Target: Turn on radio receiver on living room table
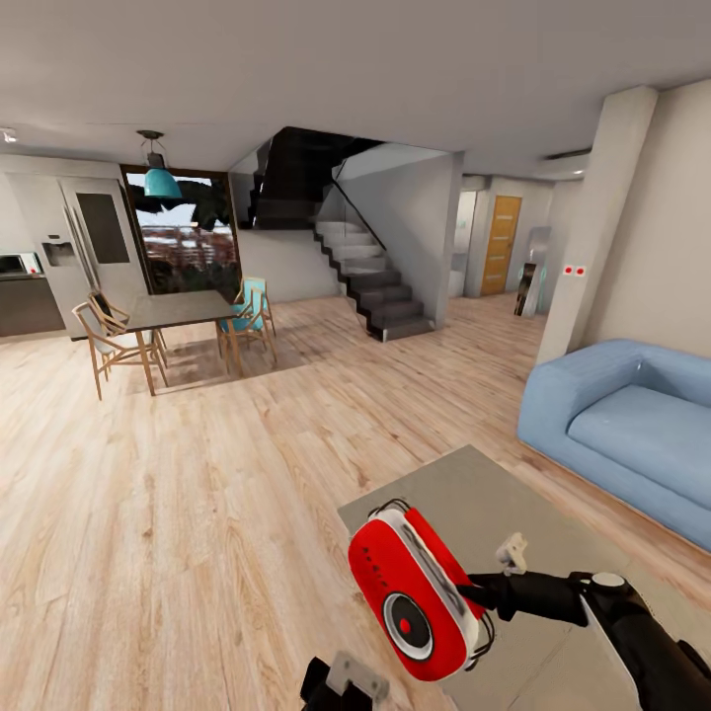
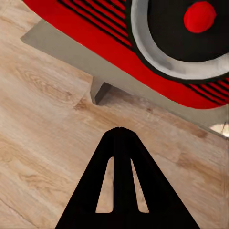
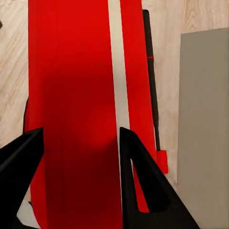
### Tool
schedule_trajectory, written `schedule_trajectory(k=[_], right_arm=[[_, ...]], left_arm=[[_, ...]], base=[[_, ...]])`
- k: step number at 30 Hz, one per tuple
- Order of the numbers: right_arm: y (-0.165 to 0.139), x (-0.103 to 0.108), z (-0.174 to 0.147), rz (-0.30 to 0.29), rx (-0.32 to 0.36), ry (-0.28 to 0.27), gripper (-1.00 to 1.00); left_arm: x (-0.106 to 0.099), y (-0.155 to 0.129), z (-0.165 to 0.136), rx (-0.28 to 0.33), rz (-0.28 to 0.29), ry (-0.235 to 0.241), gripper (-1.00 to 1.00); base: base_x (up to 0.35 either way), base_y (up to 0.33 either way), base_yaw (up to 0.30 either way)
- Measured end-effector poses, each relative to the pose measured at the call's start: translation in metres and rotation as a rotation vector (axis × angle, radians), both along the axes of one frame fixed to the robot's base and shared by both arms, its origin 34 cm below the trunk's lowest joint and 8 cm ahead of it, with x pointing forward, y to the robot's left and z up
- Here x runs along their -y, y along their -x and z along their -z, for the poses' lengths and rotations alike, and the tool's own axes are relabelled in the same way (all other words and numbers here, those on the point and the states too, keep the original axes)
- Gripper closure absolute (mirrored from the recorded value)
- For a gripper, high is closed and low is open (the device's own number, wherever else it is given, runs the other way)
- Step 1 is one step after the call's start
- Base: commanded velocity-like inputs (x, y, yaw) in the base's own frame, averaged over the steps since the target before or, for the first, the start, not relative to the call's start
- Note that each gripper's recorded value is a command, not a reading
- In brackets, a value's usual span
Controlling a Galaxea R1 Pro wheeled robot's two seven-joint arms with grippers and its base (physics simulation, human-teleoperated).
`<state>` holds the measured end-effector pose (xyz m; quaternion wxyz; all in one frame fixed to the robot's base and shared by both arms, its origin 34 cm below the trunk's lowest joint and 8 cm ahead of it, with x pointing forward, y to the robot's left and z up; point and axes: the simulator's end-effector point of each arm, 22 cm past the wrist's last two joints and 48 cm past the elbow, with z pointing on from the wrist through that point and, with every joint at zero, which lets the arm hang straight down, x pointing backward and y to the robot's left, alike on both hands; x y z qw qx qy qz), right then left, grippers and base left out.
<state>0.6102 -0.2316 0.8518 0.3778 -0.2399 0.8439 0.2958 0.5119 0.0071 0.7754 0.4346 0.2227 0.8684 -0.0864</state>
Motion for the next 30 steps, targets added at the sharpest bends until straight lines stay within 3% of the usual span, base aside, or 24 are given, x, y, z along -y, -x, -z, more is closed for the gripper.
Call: schedule_trajectory(k=[5,10,18,30], right_arm=[[0.014,-0.038,0.01,-0.079,-0.028,-0.011,1.0],[0.023,-0.067,0.015,-0.132,-0.039,-0.02,1.0],[0.026,-0.074,0.016,-0.145,-0.043,-0.025,1.0],[0.027,-0.075,0.016,-0.148,-0.043,-0.027,1.0]], left_arm=[[0.025,0.005,-0.013,-0.008,0.095,0.074,1.0],[0.03,0.005,-0.017,-0.005,0.115,0.089,1.0],[0.033,-0.001,-0.029,0.02,0.124,0.103,1.0],[0.031,0.006,-0.017,-0.007,0.131,0.092,1.0]], base=[[0.0,0.0,0.0],[0.0,0.0,0.0],[0.0,0.0,0.0],[0.0,0.0,0.0]])
